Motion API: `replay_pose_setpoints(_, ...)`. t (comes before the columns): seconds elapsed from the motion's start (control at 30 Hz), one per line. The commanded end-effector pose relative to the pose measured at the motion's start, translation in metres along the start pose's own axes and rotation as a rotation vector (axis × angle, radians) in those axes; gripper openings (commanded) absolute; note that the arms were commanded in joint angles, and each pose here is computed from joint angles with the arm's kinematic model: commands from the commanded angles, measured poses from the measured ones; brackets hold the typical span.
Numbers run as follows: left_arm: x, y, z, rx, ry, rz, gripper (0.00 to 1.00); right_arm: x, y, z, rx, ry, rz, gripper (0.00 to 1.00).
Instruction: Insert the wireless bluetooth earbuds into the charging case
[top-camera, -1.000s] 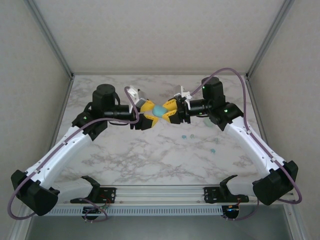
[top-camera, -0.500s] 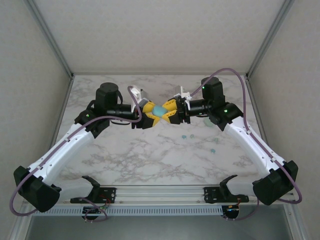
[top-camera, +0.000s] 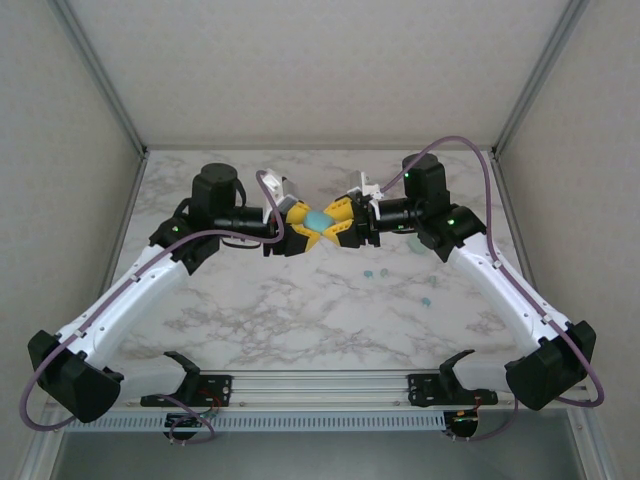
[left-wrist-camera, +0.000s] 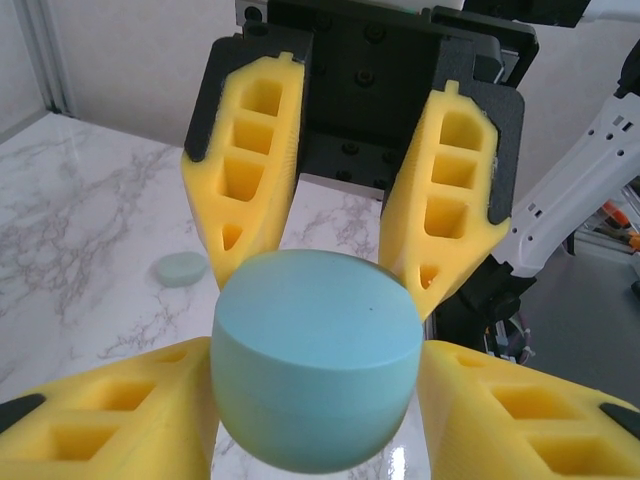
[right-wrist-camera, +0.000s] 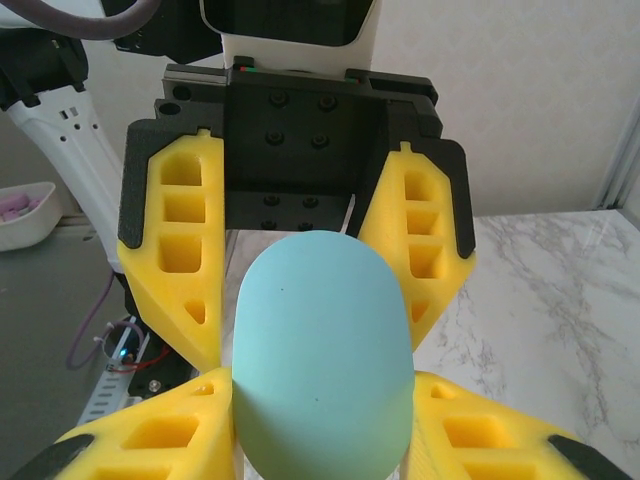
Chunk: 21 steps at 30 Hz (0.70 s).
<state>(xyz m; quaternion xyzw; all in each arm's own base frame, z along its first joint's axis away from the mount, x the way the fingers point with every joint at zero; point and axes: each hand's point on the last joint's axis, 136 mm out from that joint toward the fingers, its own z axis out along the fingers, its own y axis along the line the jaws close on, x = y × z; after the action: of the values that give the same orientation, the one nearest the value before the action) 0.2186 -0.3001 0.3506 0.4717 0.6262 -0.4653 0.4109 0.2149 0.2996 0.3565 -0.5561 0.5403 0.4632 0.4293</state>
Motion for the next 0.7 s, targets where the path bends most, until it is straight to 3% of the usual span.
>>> replay_pose_setpoints(0.0,-0.0082,-0.0089,-0.0001,0.035,-0.006,0.025,0.52,-0.0137,0.0034,0.0015,-0.024,-0.031,-0.033,0.37)
replay_pose_setpoints(0.43,-0.0088,-0.0124,0.0006,0.051,-0.002,0.023,0.41,-0.0114,0.0028,0.004,-0.021,-0.019,-0.027,0.38)
replay_pose_setpoints(0.67,-0.0102,-0.0132,0.0011,0.056,-0.005,0.023,0.45,-0.0078,0.0015,0.0068,-0.018,-0.008,-0.021,0.38)
